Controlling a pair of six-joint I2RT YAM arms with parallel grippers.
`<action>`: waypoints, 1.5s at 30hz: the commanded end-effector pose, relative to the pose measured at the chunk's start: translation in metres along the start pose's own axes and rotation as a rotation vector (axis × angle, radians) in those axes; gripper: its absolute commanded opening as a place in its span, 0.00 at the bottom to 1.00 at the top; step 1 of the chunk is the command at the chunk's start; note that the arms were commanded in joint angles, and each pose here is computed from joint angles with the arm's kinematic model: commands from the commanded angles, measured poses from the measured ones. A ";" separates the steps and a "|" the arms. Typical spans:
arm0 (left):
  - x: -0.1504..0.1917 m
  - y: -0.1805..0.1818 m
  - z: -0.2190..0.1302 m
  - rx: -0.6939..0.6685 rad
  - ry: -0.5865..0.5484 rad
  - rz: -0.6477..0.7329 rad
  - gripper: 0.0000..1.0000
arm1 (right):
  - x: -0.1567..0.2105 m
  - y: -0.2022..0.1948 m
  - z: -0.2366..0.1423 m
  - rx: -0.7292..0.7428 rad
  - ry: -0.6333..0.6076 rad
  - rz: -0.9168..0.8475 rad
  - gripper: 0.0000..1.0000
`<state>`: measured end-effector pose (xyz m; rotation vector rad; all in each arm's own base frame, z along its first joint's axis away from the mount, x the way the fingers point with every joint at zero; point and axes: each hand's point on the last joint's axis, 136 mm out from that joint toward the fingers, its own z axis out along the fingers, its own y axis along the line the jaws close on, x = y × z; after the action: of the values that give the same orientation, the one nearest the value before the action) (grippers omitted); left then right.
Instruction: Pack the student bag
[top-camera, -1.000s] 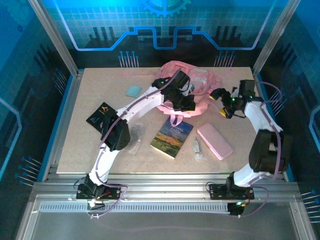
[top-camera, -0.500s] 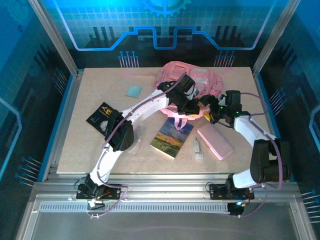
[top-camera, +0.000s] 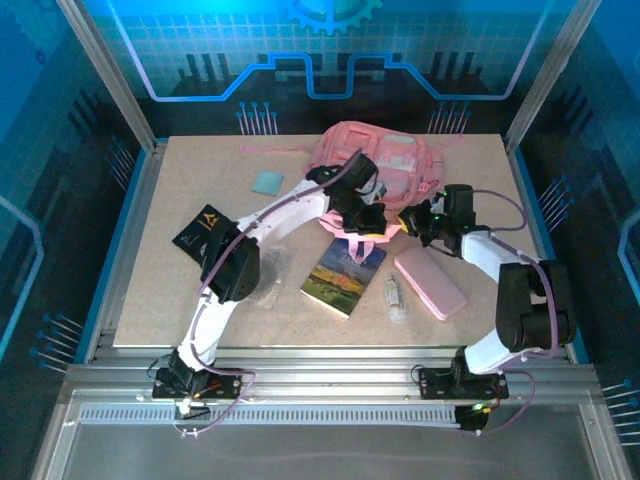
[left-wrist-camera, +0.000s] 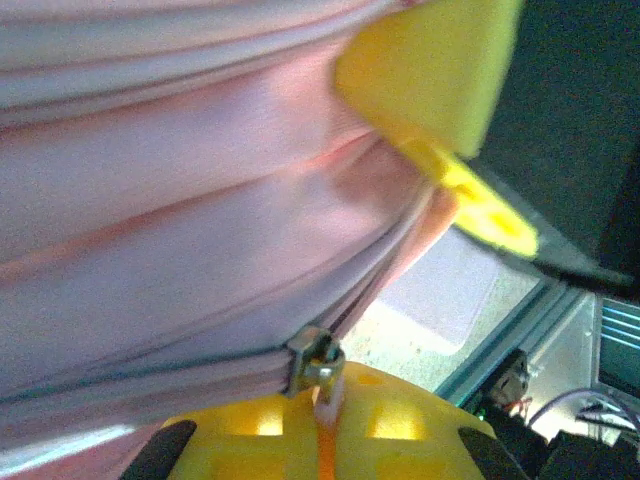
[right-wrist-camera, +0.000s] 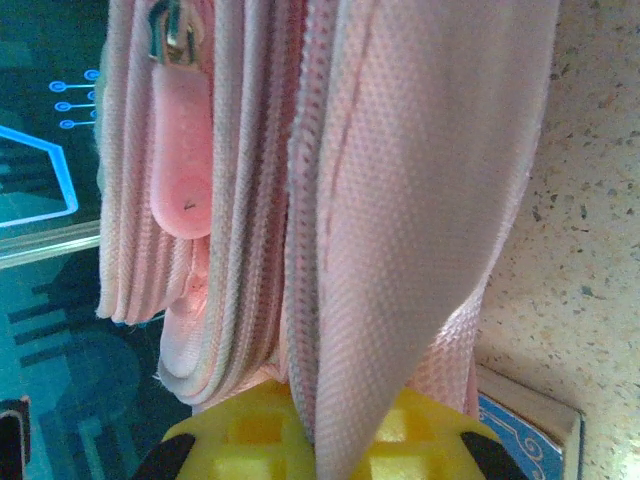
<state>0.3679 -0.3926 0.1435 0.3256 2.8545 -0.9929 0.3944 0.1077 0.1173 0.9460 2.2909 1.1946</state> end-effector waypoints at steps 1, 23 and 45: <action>0.007 0.080 -0.085 -0.195 -0.013 -0.104 0.00 | -0.048 -0.032 -0.030 0.133 -0.132 -0.048 0.00; 0.025 0.062 -0.072 -0.102 -0.001 -0.127 0.00 | -0.083 0.015 -0.036 0.104 -0.123 -0.152 0.00; -0.036 0.021 -0.053 0.057 -0.266 -0.207 0.51 | -0.008 0.011 -0.048 0.194 -0.033 -0.354 0.82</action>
<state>0.4048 -0.3519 0.1827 -0.0350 2.6611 -1.0860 0.3728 0.0695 0.1329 0.6968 2.4647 0.8278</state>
